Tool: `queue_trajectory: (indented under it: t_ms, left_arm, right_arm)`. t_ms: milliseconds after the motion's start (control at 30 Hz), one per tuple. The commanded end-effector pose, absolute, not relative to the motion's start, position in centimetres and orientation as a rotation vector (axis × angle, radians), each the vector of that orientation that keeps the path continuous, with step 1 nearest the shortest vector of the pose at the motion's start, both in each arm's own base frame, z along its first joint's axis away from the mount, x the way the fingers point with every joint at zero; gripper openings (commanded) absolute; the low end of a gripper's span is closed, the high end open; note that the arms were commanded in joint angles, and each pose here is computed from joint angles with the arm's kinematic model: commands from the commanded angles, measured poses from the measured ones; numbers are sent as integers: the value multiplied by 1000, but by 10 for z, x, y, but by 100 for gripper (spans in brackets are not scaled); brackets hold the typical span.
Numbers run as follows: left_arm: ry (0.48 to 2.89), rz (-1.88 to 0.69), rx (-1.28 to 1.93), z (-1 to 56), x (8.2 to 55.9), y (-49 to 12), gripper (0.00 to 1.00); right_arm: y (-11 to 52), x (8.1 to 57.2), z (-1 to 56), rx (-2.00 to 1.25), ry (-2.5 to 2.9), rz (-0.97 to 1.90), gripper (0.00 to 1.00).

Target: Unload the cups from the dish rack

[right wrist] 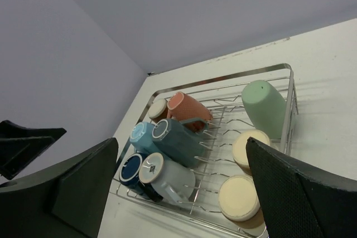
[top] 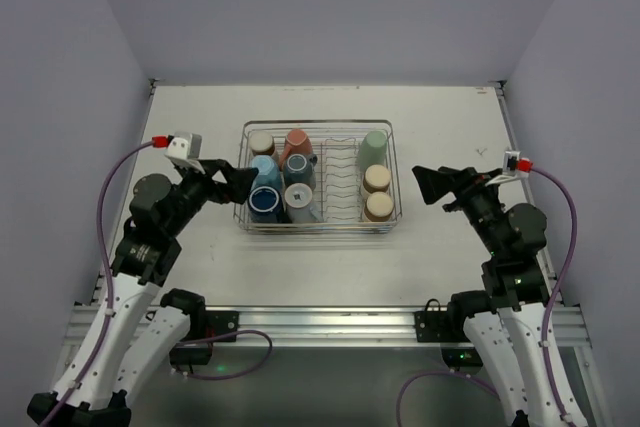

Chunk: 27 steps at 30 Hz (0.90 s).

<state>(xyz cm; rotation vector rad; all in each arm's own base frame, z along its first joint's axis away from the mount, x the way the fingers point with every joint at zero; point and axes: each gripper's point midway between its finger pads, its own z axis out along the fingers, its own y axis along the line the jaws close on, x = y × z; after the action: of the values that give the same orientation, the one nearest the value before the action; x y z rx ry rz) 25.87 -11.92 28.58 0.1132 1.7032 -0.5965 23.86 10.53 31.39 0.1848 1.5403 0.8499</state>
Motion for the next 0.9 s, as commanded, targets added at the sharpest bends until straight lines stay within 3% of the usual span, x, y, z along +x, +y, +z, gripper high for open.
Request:
queue_trajectory:
  t_ms: [0,267,600,867]
  left_arm:
    - [1682,-712,153,308,258,-137,100]
    - [1710,-960,206,315,267,-192,100]
    - [1897,-450,118,274,321,-224,100]
    - [2001,-212,135,220,349,-234,98]
  right_arm:
    - [107,231,323,164,1537,862,99]
    - [110,230,305,179,1563,886,99]
    - [122,233,299,131,1585,945,99]
    - [134,234,289,80,1627,995,99]
